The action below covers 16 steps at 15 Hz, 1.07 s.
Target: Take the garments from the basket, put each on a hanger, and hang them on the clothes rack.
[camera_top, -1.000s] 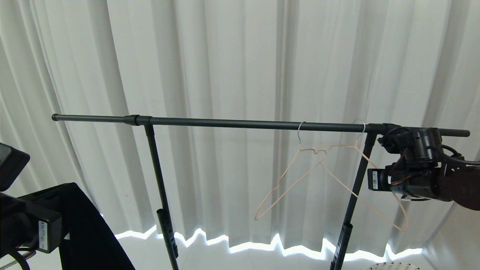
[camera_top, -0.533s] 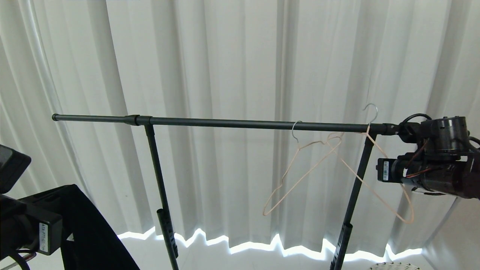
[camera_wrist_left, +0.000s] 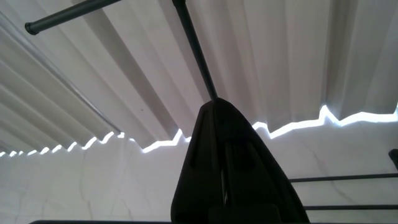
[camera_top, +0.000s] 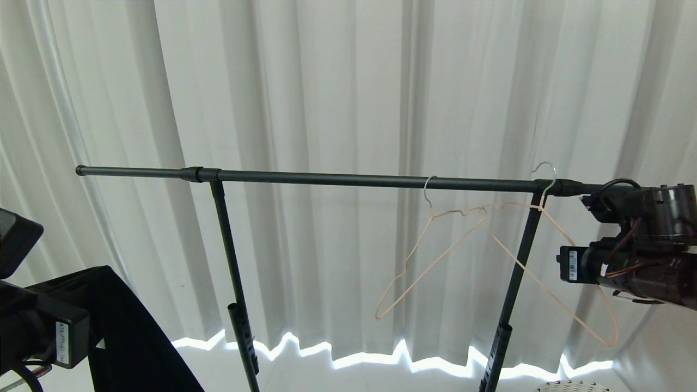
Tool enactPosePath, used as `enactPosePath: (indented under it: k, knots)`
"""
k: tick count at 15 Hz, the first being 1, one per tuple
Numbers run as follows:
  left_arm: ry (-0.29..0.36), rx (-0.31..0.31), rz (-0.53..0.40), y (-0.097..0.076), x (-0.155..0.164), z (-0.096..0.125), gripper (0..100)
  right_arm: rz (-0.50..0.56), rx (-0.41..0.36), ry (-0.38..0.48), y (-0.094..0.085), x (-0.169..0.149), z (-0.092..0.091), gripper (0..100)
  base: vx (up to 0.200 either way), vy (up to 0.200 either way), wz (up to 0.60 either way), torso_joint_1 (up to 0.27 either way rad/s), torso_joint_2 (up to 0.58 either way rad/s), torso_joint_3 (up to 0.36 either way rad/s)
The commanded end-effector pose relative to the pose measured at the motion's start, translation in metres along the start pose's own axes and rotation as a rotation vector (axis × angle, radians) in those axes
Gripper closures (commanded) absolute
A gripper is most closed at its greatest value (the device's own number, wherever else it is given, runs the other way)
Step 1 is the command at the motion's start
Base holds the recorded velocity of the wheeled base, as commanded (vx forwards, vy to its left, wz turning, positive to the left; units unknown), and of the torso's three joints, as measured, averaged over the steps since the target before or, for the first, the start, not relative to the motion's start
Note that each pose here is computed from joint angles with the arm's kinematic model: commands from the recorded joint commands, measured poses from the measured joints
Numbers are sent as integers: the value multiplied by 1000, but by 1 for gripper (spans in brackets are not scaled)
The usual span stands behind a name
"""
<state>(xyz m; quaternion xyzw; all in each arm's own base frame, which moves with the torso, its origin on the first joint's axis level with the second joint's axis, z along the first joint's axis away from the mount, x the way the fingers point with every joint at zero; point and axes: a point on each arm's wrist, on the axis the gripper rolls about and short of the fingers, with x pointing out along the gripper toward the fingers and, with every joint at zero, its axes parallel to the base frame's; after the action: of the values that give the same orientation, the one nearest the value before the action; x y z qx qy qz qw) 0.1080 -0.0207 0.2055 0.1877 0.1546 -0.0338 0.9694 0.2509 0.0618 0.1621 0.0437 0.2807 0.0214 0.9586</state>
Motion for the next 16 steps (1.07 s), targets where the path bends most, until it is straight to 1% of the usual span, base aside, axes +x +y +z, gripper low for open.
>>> enactPosePath:
  k: [1,4,8,11,12,15,16]
  knots:
    - [-2,0,0,0,0,0,100,-1,0,-3,-2,-8,-5,100,0,0,0,0,0,0]
    - [-6,-1,1,0,-1,1,100,-10,-7,42,-7,-13,-22,100,0,0,0,0,0,0]
    - [-6,-1,1,0,-1,1,100,1,-19,58,-7,-23,-34,100,0,0,0,0,0,0]
    - [-5,-2,3,1,-1,1,100,22,-43,89,-5,-33,-51,100,0,0,0,0,0,0]
    - [-3,-1,2,0,0,1,100,36,-59,107,-5,-41,-62,100,0,0,0,0,0,0]
    - [2,1,0,0,1,0,100,50,-75,114,-8,-56,-78,100,0,0,0,0,0,0]
    - [5,2,1,0,1,0,100,49,-77,116,-9,-58,-81,100,-200,0,0,2,2,7]
